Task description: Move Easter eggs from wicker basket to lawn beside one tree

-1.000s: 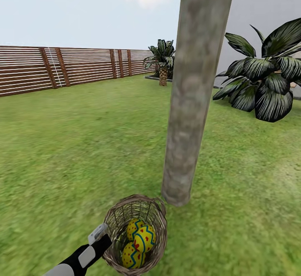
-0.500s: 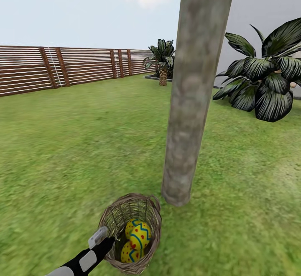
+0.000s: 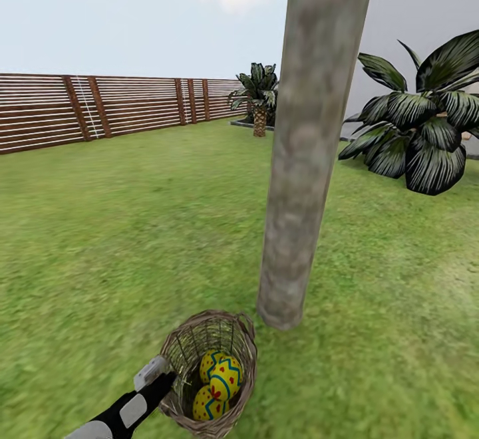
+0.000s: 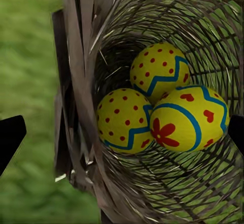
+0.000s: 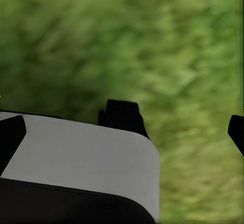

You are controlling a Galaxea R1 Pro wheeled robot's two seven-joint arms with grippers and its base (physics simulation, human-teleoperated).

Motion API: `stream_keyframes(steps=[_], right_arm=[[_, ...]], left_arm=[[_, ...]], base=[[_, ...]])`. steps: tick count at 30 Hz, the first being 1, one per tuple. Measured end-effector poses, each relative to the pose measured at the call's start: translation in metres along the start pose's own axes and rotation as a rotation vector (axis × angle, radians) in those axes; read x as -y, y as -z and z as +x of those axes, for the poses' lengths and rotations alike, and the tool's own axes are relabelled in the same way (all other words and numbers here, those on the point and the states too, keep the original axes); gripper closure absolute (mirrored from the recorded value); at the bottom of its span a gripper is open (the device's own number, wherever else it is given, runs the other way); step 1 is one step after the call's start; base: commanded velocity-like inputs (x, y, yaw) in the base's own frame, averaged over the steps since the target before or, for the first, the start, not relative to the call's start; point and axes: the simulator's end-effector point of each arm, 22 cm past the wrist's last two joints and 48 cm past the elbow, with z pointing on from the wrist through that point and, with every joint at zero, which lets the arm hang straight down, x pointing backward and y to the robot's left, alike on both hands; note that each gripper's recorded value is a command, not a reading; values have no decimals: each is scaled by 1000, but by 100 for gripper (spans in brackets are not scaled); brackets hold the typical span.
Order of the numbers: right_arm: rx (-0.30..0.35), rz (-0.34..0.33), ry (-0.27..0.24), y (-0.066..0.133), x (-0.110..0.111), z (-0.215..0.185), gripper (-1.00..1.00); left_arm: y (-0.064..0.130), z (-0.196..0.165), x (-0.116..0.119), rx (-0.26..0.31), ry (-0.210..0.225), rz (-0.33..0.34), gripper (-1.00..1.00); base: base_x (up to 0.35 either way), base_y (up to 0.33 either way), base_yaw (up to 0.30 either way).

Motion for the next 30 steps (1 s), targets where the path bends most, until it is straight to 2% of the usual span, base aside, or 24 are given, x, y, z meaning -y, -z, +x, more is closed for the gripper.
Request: stream_keyframes(steps=[1,3,6,7,10,12,14,16,19,20,21,22,25,27,30], right_arm=[[0,-1,-1,2,0,-1,-100],[-1,-2,-9,6,-2,-1,-100],[-1,-3,-13,11,-2,-3,-100],[0,-3,-13,13,-2,-4,-100],[0,-1,-13,19,0,-5,-100],[0,2,-12,23,2,-6,-100],[1,4,-11,26,4,-8,-100],[1,4,-9,30,4,-9,-100],[1,3,-2,35,4,-11,-100],[0,4,-1,37,4,-11,-100],[-1,7,0,39,6,-11,-100],[0,8,1,41,6,-12,-100],[0,10,2,46,7,-14,-100],[1,12,3,50,8,-15,-100],[2,13,3,55,9,-16,-100]], left_arm=[[2,-6,-1,-2,0,-2,-100],[6,-5,1,-61,21,1,-100],[15,-8,6,-144,86,18,-100],[20,-16,9,-173,131,39,-100],[36,-42,11,-202,225,118,-100],[47,-52,10,-234,261,185,-100],[56,-59,12,-250,270,225,-100],[62,-67,9,-251,268,231,-100],[72,-97,-28,-220,251,185,-100],[76,-104,-37,-215,241,172,-100],[79,-108,-49,-217,203,146,-100],[81,-104,-54,-230,174,130,-100],[86,-90,-66,-257,130,99,-100],[90,-77,-79,-275,119,75,-100],[96,-71,-85,-284,118,63,-100]], base=[[0,0,0],[0,0,0],[0,0,0],[0,0,0],[0,0,0],[0,0,0],[0,0,44],[0,0,188],[0,0,263],[0,0,288],[0,0,291],[0,0,292],[0,0,293],[0,0,294],[0,0,293]])
